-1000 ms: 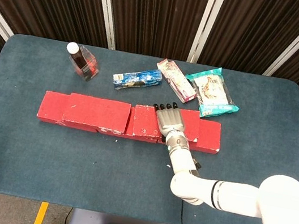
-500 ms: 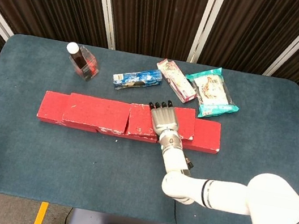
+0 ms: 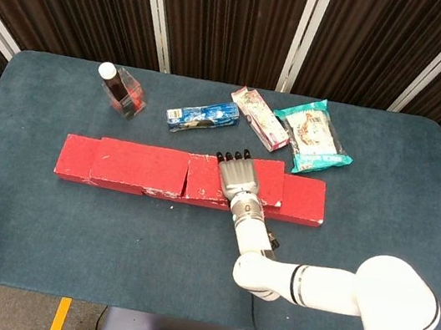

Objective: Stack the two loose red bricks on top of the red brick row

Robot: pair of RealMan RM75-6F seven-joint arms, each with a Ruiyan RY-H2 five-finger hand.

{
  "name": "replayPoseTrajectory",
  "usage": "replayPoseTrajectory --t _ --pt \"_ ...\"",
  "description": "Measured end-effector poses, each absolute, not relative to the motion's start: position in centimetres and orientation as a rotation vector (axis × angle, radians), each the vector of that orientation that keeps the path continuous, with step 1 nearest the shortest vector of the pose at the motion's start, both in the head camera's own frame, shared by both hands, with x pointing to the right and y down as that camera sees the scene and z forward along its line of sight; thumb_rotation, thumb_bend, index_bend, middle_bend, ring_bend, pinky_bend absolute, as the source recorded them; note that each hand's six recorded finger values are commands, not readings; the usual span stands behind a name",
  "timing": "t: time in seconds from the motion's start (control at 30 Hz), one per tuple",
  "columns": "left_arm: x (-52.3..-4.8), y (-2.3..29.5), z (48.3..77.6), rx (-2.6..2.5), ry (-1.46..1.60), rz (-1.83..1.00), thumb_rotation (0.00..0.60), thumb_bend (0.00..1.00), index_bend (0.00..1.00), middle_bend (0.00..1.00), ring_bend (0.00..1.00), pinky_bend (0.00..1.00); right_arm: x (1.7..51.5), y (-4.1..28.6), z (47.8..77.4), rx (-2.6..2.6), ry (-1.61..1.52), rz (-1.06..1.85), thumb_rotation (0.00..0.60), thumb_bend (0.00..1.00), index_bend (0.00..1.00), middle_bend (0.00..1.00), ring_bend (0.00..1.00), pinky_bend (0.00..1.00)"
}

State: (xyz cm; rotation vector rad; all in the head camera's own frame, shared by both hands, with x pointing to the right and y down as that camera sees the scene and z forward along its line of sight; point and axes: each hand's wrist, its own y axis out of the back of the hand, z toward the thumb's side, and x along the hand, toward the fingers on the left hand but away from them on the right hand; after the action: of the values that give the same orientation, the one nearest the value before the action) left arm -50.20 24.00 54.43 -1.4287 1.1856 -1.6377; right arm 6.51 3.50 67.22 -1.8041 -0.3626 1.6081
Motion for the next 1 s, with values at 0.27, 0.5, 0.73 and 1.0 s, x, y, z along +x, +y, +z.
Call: replayPoseTrajectory --t 0.27,0.5,0.73,1.0 --pt "-50.24 24.03 54.38 -1.425 1.189 -1.641 0.6 0.2 0.0 0.0 0.0 0.0 6.7 3.49 67.46 -1.788 -0.361 1.628 0.6 0.36 0.24 0.28 0.2 0.0" --pt "-50.33 24.05 54.37 -1.421 1.187 -1.648 0.6 0.2 0.0 0.0 0.0 0.0 6.56 3.45 67.55 -1.79 -0.368 1.638 0.6 0.36 0.24 0.28 0.2 0.0" --pt "-50.25 24.05 54.44 -1.421 1.183 -1.649 0.6 0.2 0.0 0.0 0.0 0.0 6.46 3.29 67.15 -1.789 -0.381 1.655 0.6 0.39 0.24 0.3 0.21 0.0" --pt "-50.23 24.1 54.46 -1.422 1.181 -1.653 0.6 0.2 0.0 0.0 0.0 0.0 6.63 3.48 66.71 -1.79 -0.382 1.717 0.6 0.39 0.25 0.3 0.21 0.0"
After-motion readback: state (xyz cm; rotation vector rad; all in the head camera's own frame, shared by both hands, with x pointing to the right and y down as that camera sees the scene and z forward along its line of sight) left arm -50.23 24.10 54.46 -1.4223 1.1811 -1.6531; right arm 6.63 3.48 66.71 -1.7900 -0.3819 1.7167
